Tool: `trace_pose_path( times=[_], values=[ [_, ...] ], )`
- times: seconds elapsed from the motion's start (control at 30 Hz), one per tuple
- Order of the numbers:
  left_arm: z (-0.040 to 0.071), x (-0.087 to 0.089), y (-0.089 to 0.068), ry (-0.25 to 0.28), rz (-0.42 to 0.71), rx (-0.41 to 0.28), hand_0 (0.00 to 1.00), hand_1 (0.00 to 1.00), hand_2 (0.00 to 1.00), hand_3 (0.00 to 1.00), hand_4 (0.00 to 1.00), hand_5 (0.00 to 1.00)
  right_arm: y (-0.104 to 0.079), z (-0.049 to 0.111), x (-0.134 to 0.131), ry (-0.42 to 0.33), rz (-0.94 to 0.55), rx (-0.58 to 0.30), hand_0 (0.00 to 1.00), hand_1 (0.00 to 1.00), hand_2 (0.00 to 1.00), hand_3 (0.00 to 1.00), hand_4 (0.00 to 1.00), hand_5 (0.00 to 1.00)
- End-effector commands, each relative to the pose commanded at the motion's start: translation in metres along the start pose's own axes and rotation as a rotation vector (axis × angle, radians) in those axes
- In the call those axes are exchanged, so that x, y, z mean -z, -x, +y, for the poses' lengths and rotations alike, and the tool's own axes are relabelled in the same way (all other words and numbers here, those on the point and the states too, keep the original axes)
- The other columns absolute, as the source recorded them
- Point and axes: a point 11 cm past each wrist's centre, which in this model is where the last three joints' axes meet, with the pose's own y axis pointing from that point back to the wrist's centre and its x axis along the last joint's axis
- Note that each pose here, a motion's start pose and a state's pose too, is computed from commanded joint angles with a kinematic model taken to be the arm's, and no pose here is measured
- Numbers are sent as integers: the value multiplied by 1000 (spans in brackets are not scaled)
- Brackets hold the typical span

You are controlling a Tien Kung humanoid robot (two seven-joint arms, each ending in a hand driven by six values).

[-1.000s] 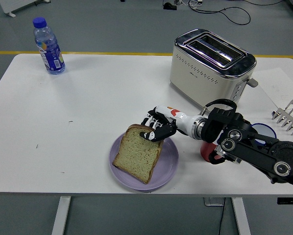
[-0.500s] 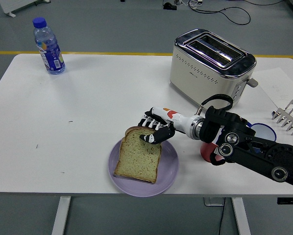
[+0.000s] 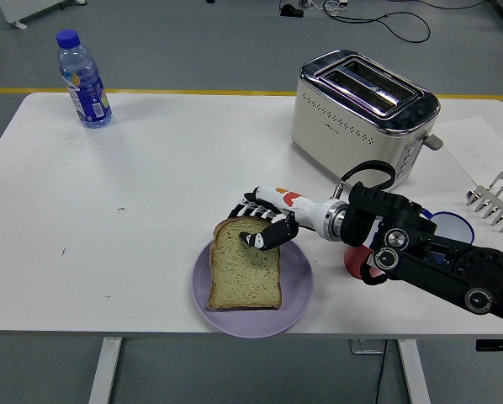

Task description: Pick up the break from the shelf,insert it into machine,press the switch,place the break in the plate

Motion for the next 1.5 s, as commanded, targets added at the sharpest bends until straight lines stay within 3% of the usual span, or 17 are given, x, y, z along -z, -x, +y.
trace_pose_path(
  times=[0.13,0.17,0.5,0.73,0.83,0.9,1.1,1.2,1.33,1.37,1.5],
  values=[
    [0,0,0,-1,-2,0,616,475,431,570,326,907,-2,0,2,-11,-3,-11,634,664,696,721,652,48],
    [0,1,0,-1,-2,-1,616,473,431,572,325,906,-2,0,3,-15,-4,-15,701,717,762,779,672,65],
    [0,2,0,-3,-8,-2,617,473,431,573,323,903,-8,3,15,-79,-49,-61,728,732,777,793,683,74],
    [-1,7,1,-12,-20,1,617,473,431,574,323,904,-25,14,37,-179,-113,-128,735,736,780,793,695,84],
    [-1,8,1,-13,-18,2,617,476,431,574,323,904,-43,28,56,-279,-186,-174,738,735,780,792,699,94],
    [-1,8,1,-13,-18,2,617,476,431,574,323,904,-46,30,60,-296,-197,-180,738,735,780,792,699,94],
    [-1,8,1,-13,-15,3,617,475,431,572,320,901,-103,85,108,-614,-376,-294,725,728,775,785,690,105],
    [-1,8,1,-14,-13,3,616,474,432,571,320,901,-132,112,120,-734,-452,-352,716,716,753,760,684,96],
    [-1,9,2,-17,-12,4,616,474,432,571,320,901,-168,141,119,-843,-560,-447,716,716,753,760,684,96],
    [-1,9,2,-18,-12,4,618,474,433,570,318,899,-182,151,114,-870,-591,-492,707,706,718,691,651,78],
    [-1,10,2,-19,-12,5,618,474,433,570,318,899,-225,186,80,-942,-700,-650,707,706,718,691,651,78]
  ],
)
